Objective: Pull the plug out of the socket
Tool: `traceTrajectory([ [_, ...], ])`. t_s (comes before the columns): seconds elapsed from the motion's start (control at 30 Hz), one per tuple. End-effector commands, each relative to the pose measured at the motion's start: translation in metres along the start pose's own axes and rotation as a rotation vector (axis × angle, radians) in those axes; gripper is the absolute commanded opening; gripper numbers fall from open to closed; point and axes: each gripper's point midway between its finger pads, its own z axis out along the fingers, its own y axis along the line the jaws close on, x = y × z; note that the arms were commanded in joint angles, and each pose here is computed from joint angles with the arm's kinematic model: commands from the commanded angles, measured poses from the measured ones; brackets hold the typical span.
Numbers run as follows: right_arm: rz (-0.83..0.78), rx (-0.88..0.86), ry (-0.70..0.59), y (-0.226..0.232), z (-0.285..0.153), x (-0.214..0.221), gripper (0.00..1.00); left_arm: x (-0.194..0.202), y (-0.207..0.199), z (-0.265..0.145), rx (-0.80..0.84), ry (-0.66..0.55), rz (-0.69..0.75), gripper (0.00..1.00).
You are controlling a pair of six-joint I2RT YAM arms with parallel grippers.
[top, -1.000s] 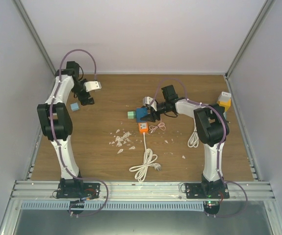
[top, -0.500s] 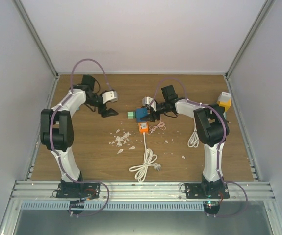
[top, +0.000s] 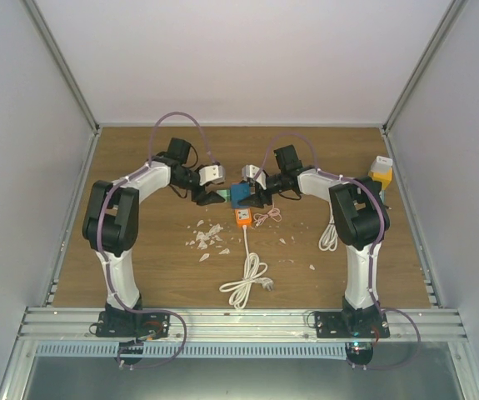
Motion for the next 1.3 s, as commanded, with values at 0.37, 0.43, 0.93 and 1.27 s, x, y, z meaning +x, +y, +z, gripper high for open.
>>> traceTrajectory([
  [0.37,0.113,-0.072,0.115,0.029,0.023,0.044,0.13,0.012,-0.002,0.034,-0.004,0.034,0.039,0.32],
  [0.43,0.119,-0.073,0.117,0.028,0.023,0.045,0.12,0.012,-0.002,0.034,-0.003,0.036,0.036,0.27],
  [0.93,0.142,-0.068,0.124,0.024,0.022,0.043,0.09,0.022,-0.002,0.032,-0.022,0.090,0.055,0.16],
  [1.27,0.151,-0.055,0.127,0.022,0.021,0.041,0.06,0.036,0.001,0.015,-0.037,0.128,0.053,0.14],
])
